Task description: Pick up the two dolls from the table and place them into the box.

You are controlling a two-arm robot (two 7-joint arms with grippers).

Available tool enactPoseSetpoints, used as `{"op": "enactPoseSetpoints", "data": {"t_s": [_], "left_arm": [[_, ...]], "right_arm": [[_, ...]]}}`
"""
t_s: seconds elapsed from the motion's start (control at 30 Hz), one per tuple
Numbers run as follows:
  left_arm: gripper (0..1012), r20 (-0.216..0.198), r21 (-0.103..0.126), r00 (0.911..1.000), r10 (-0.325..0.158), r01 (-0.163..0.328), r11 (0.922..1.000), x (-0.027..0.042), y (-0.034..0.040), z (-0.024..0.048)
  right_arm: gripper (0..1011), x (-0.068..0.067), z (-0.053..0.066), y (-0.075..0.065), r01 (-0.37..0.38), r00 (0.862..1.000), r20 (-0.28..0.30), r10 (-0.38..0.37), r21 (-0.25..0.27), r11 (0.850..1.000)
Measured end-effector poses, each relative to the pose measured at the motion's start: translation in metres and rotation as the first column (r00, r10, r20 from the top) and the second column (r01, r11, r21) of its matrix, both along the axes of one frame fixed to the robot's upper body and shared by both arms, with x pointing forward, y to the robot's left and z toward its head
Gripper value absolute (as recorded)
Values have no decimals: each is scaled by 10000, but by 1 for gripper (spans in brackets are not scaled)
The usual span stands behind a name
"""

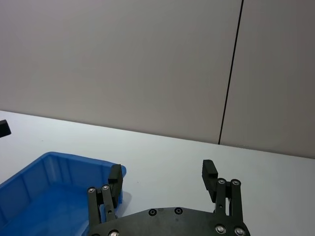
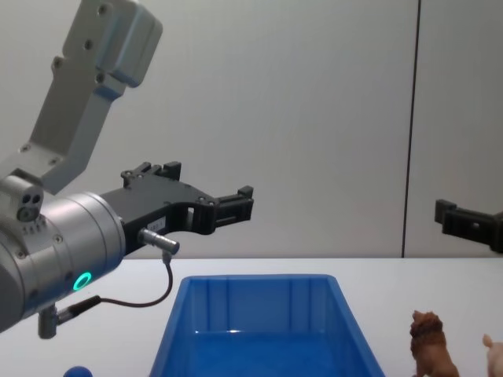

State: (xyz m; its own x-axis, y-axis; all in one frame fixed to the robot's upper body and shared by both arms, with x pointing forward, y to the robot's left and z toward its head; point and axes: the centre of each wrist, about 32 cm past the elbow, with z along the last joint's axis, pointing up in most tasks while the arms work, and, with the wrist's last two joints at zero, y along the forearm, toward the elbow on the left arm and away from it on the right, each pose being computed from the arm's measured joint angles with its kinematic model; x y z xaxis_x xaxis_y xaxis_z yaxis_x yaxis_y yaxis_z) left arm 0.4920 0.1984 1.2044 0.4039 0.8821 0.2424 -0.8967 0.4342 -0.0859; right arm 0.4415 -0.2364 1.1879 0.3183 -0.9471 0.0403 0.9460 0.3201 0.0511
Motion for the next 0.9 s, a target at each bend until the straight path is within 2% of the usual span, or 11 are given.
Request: {"op": "enactPoseSetpoints", "data": {"t_s": [0.33,0.6,0.9], "left_arm": [[1002,0,0,10000,0,0,10000,0,0,0],[1002,1,0,10000,0,0,10000,0,0,0],[1002,0,1,10000,0,0,10000,0,0,0]], "right_arm": [[1001,-71,-37,24,555,9967,-580,-571,-287,9980],[1001,-162,-114,42,1094,9840,-1325,-1194,-803,9907],[1001,-230,-217,43,1404,9682,-1912,-1616,-1200,9828]]}}
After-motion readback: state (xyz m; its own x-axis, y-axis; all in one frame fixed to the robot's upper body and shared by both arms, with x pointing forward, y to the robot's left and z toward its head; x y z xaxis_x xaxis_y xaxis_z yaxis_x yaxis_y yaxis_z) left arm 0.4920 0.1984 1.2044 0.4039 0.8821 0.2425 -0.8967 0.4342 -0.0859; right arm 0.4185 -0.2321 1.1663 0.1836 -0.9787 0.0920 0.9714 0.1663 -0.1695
